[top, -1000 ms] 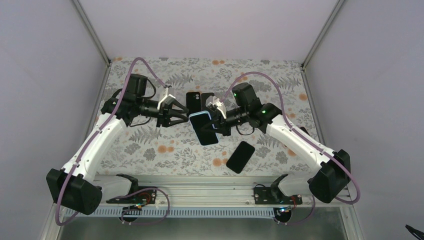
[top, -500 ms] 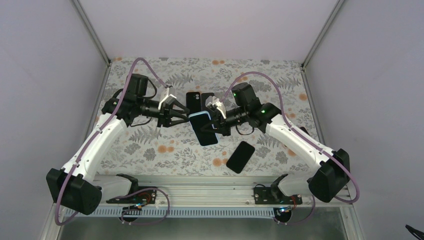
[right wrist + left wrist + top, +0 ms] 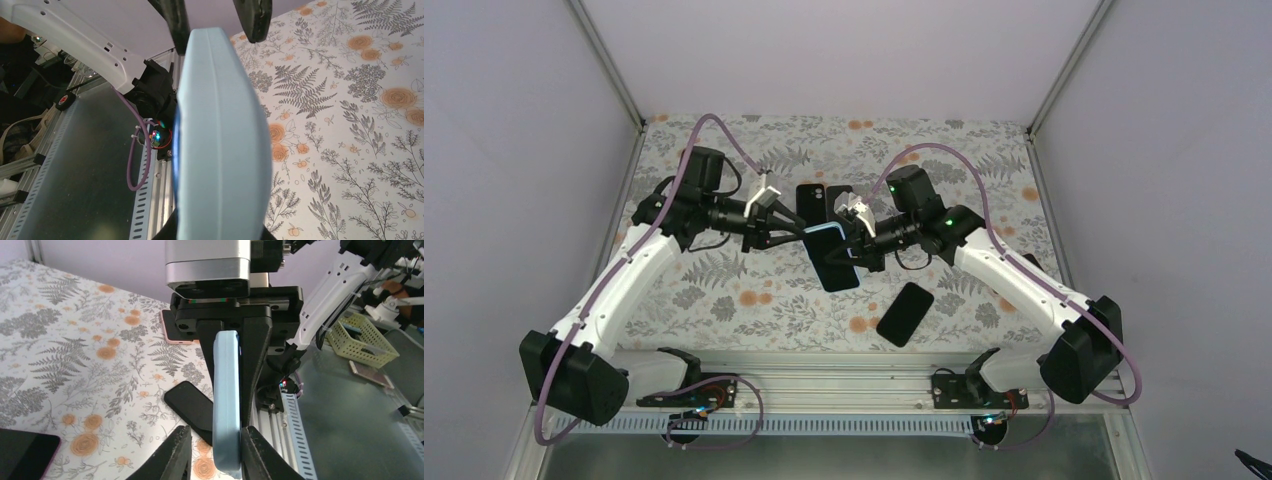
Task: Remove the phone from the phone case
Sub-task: Remove the phone case from the phone.
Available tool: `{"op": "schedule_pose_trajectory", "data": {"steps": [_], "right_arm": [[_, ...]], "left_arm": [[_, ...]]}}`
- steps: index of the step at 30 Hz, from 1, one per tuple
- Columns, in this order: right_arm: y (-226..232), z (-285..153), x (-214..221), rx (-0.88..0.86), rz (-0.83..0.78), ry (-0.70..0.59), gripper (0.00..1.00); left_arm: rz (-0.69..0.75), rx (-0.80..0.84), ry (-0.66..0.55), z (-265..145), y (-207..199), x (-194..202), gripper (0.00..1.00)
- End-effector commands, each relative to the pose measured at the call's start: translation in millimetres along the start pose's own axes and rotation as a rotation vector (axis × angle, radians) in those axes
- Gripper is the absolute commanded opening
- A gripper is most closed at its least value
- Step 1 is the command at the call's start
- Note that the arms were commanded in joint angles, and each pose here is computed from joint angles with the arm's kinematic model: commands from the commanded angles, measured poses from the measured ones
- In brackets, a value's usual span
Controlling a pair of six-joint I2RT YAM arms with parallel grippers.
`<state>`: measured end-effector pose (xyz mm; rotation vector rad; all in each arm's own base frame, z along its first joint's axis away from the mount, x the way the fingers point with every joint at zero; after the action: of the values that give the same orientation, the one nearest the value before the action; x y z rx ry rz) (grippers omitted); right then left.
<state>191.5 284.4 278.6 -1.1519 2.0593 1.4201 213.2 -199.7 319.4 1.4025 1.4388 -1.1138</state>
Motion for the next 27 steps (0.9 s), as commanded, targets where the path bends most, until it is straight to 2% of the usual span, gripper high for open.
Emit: {"op": "schedule_pose_trajectory", "data": {"steps": [1, 12, 27], "right_arm": [[18.4, -8.5, -12.3, -0.07, -0.078, -0.049, 0.04], [39.2, -18.1, 2.3, -0.151, -0.193, -0.054, 0.04], [57.8, -22.5, 15.4, -0.243, -0.264, -0.039, 0.04]], "left_arm": [[0.005, 0.01, -0.029, 1.4, 3.6, -4.7, 0.23], [-0.025, 0.027, -0.048, 0.8, 8.5, -4.3, 0.1], [-0.05, -0.004, -0.026, 3.7, 17.4, 4.4, 0.04]]}}
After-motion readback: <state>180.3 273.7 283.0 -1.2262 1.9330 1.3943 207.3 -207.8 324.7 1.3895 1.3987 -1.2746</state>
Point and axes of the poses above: each gripper's point midway between its finger pads, its own z axis out along the fingers, its own y axis along the line the jaws close on, x = y × z, the point moved 4 cm from there along -z, back along the fingers, and after that the axes turned 15 degrees about z, right-handed, at the moved point
